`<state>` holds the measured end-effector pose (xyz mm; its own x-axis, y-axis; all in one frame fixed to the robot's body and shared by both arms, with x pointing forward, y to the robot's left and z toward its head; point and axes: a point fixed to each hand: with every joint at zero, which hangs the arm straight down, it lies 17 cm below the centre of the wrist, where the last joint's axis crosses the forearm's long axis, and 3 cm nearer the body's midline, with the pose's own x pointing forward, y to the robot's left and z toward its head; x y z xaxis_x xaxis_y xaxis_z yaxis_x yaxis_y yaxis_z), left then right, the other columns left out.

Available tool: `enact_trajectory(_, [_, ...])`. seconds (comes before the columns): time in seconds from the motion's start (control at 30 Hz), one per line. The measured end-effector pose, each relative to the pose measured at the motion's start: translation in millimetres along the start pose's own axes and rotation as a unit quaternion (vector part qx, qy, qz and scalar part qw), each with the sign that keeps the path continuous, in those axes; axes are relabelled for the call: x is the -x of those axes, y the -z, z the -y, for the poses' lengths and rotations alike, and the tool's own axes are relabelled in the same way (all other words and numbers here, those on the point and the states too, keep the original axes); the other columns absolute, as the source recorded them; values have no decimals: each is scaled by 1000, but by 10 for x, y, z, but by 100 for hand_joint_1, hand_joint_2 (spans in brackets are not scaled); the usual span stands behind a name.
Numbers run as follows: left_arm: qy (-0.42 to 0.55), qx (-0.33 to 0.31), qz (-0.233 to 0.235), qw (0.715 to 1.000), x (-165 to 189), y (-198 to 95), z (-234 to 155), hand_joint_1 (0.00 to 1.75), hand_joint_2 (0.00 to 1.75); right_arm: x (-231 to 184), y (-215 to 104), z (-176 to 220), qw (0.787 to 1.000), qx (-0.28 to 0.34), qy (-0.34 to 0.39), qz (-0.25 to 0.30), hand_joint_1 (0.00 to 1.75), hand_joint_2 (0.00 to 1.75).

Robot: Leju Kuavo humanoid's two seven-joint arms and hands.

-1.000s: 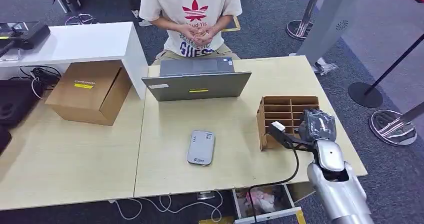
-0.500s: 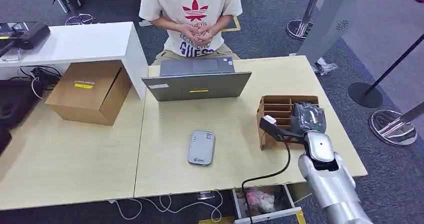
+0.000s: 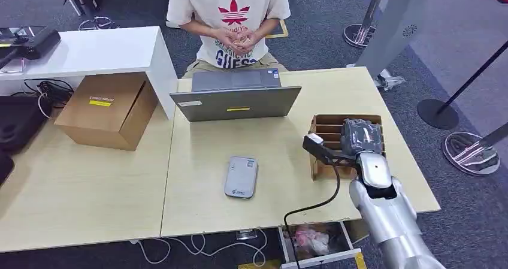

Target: Pass the card to the sensor for recognition and then transmit it.

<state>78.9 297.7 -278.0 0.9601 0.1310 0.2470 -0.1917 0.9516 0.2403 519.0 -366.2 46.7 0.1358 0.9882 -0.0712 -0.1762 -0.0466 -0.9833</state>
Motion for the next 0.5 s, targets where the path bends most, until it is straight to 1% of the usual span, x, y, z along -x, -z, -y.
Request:
enact_trajectory(0.07, [0,0,2,1000,-7,1,-3,0,0,-8,6,13,1000,1,1,1,119,175])
enact_trajectory(0.1, [1,-1,3,1000,-10,3,-10,0,0,-10,6,9,1000,1,1,1,110,175])
enact_trajectory(0.13, [2,-1,4,1000,-14,3,-12,0,0,-11,5,5,1000,1,1,1,56,175])
enact_trajectory(0.17, [2,0,5,1000,-16,3,-11,0,0,-11,4,3,1000,1,1,2,56,175])
enact_trajectory(0.2, [4,0,6,1000,-20,3,-11,0,0,-10,2,1,1000,1,1,1,0,175])
enact_trajectory(0.5, [7,1,10,1000,-37,10,-28,0,0,5,7,59,1000,11,6,-1,0,175])
